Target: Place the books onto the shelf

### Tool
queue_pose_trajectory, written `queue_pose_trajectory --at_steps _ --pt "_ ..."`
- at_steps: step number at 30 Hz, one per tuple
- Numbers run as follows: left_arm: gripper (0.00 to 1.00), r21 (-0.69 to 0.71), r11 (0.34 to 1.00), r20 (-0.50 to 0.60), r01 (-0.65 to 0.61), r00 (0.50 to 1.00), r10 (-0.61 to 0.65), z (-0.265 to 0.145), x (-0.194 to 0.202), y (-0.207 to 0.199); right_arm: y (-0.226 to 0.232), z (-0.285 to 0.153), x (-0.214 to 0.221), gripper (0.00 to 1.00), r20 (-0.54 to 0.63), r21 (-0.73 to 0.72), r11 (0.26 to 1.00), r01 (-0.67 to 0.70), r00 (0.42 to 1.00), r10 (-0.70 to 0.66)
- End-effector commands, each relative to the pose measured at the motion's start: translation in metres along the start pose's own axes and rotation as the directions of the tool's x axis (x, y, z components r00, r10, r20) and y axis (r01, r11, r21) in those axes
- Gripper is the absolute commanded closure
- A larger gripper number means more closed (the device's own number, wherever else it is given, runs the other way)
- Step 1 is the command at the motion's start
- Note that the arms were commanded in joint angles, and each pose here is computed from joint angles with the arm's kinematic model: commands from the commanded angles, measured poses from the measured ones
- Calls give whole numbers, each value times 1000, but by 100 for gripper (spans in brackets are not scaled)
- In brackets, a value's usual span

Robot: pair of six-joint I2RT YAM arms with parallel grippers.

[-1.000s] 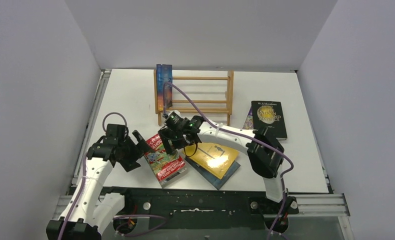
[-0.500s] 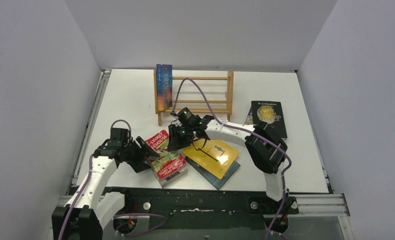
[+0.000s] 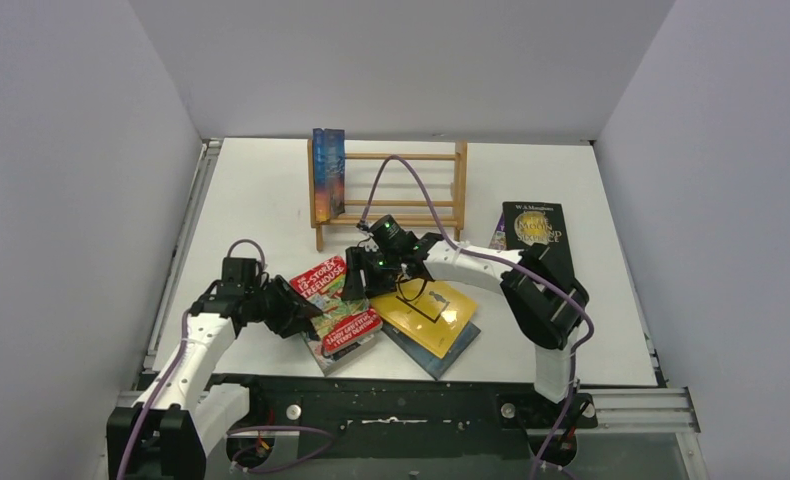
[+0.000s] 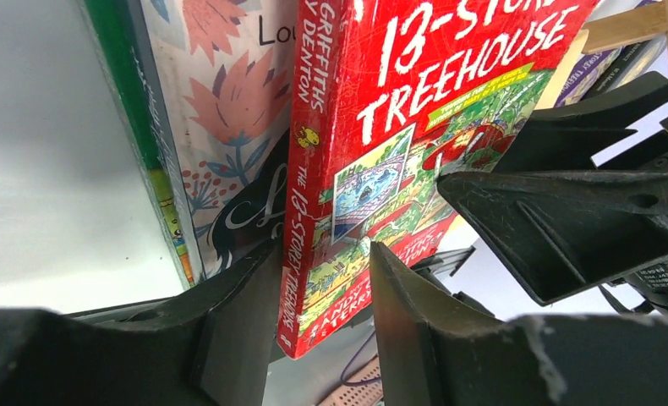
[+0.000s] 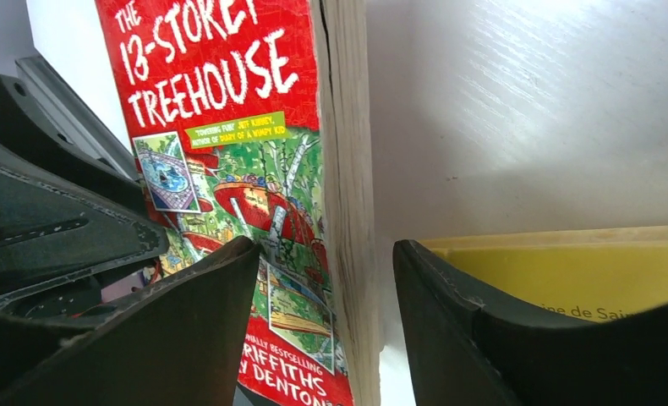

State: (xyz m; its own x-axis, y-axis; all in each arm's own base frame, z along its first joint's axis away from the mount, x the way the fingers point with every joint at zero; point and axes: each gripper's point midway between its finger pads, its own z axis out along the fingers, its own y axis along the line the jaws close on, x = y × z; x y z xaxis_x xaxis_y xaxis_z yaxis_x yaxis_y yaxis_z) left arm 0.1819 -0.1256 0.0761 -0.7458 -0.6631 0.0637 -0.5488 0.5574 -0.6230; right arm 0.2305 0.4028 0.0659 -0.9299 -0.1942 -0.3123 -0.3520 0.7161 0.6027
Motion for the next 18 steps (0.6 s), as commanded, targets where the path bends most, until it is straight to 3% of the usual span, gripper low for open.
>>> queue_pose_trajectory --at_steps 1,6,12,15,18 --pt "62 117 993 7 -23 1000 22 -1 -7 -29 21 -4 -8 40 24 -72 997 20 1000 -19" --pt "66 116 993 -9 -15 1000 17 1 -7 -29 41 -7 -17 46 34 -186 982 -12 999 19" --pt "67 113 993 4 -16 1000 15 0 -10 -30 38 -25 -35 87 118 -180 983 -45 991 67" --pt "62 119 993 15 -20 1000 18 -2 -13 -34 33 -36 -37 99 146 -159 986 -42 987 66" --pt "51 130 991 24 -32 999 29 -6 -15 -38 31 -49 -36 100 160 -147 989 -31 986 54"
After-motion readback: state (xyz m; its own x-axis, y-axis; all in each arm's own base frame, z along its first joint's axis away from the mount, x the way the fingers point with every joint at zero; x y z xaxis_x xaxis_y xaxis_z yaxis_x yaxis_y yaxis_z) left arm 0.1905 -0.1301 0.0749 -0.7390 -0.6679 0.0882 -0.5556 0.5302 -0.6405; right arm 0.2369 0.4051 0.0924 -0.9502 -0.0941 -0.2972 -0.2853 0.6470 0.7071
